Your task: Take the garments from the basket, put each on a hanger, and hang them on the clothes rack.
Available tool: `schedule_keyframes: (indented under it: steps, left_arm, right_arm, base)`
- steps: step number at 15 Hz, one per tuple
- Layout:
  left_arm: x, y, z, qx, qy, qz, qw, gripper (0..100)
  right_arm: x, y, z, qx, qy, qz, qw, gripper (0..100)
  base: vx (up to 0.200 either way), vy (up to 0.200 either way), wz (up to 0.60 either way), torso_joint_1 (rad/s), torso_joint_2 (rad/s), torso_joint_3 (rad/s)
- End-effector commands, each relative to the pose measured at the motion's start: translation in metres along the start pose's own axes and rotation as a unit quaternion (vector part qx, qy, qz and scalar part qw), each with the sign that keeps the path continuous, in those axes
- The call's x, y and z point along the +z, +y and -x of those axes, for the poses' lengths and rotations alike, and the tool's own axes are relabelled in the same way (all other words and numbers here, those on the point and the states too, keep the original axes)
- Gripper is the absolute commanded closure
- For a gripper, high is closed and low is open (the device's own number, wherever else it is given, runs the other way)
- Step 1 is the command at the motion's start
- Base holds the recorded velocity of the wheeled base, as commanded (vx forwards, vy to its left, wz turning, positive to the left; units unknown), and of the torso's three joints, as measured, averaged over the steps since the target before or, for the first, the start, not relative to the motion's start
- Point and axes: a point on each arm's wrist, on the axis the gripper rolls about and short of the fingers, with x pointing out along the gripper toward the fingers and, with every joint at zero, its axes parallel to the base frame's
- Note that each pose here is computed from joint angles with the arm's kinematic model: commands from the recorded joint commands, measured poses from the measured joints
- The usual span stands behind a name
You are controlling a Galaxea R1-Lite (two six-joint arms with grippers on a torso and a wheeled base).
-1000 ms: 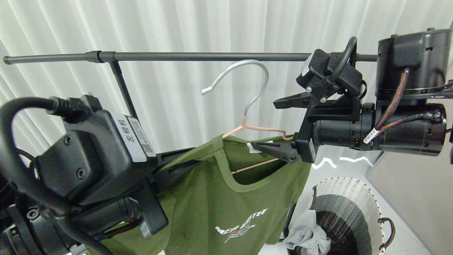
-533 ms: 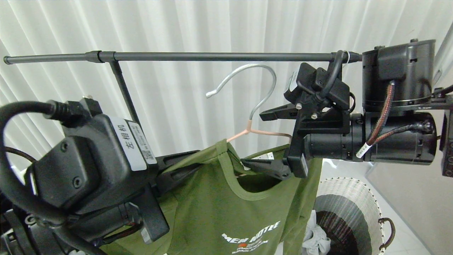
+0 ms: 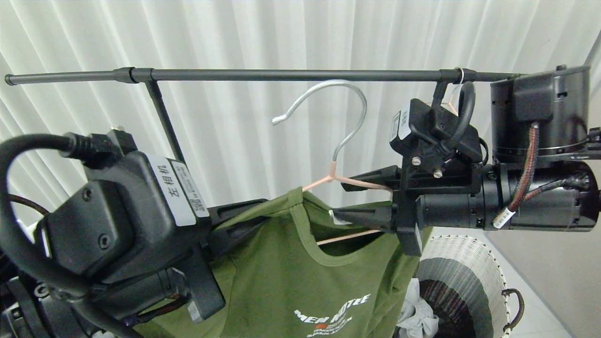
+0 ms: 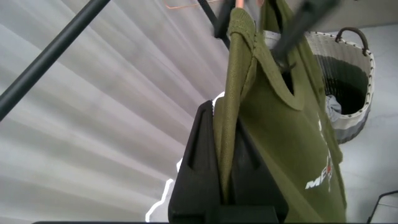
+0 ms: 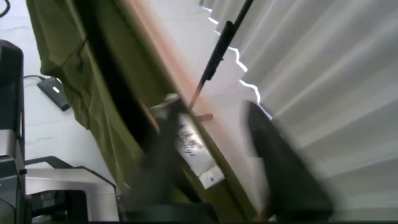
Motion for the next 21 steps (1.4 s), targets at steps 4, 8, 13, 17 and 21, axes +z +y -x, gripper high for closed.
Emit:
schedule_keyframes:
  steps: [4,8,13,17,21]
  left_arm:
    - [-0.001,-0.001,-0.002,-0.002,0.004,0.0,1.0,100]
    - [-0.003,-0.001,-0.003,-0.002,0.009,-0.001,1.0,100]
    - [-0.011,0.007,-0.004,0.022,0.03,0.003,0.9993,100]
    - [-0.01,0.01,-0.01,0.024,0.032,0.003,0.9992,100]
    - [-0.003,0.01,-0.015,0.018,0.022,0.0,0.9996,100]
  right_arm:
    - [0.002,0.002,0.001,0.002,-0.004,0.002,1.0,100]
    - [0.003,0.002,0.003,0.0,-0.008,0.004,1.0,100]
    - [0.009,0.013,0.015,0.011,-0.024,0.007,0.9996,100]
    - [0.015,0.017,0.02,0.009,-0.047,0.006,0.9988,100]
    - [0.016,0.022,0.011,0.024,-0.047,0.005,0.9986,100]
  base:
    - [0.0,0.0,0.0,0.0,0.0,0.0]
    - [0.0,0.0,0.0,0.0,0.0,0.0]
    - [0.0,0.0,0.0,0.0,0.0,0.0]
    - [0.0,0.0,0.0,0.0,0.0,0.0]
    - [0.0,0.0,0.0,0.0,0.0,0.0]
